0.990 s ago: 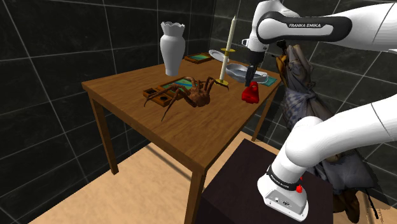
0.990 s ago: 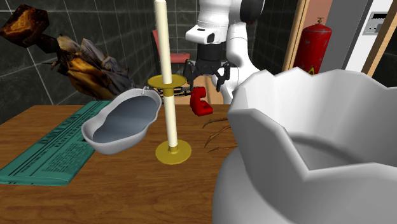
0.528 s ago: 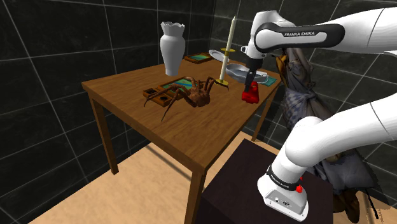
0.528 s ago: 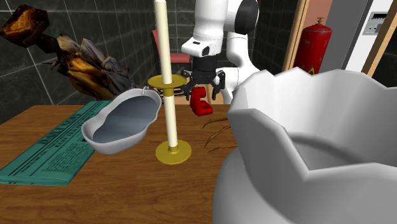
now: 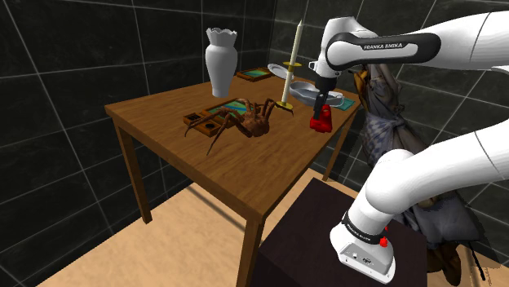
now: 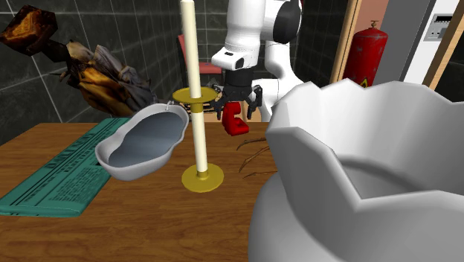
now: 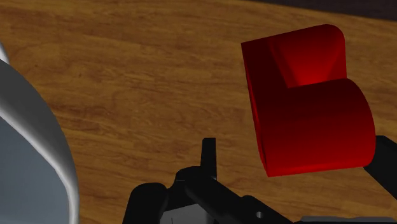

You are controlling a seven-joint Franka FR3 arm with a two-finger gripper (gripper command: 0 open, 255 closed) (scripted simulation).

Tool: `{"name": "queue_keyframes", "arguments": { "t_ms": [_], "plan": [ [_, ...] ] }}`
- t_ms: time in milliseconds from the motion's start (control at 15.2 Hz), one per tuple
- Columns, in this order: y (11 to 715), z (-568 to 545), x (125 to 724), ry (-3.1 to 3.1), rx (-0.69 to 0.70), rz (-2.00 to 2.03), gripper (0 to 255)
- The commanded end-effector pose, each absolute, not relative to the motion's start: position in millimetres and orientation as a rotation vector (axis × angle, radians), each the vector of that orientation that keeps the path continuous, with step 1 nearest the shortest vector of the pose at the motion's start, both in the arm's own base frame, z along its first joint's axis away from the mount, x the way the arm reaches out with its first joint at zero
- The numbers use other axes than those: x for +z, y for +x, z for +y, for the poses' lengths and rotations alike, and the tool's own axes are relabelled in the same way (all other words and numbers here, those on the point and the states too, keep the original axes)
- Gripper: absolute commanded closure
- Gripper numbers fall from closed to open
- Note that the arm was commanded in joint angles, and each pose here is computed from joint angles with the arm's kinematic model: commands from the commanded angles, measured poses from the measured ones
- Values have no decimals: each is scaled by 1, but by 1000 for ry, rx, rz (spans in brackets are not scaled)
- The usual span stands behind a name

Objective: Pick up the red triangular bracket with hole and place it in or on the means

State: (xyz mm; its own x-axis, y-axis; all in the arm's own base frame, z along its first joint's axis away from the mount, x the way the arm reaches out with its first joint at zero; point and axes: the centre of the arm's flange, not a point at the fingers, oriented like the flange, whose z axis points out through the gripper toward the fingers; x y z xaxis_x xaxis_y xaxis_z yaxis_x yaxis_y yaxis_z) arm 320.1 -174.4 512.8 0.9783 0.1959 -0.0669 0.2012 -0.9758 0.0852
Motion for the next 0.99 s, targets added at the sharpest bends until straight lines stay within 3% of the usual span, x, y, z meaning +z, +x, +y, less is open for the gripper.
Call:
{"name": "queue_keyframes", "arguments": {
  "t_ms": [0, 924],
  "plan": [
    [320, -174, 513, 3033, -89, 305, 255],
    [320, -174, 539, 3033, -89, 305, 255]
  ]
}}
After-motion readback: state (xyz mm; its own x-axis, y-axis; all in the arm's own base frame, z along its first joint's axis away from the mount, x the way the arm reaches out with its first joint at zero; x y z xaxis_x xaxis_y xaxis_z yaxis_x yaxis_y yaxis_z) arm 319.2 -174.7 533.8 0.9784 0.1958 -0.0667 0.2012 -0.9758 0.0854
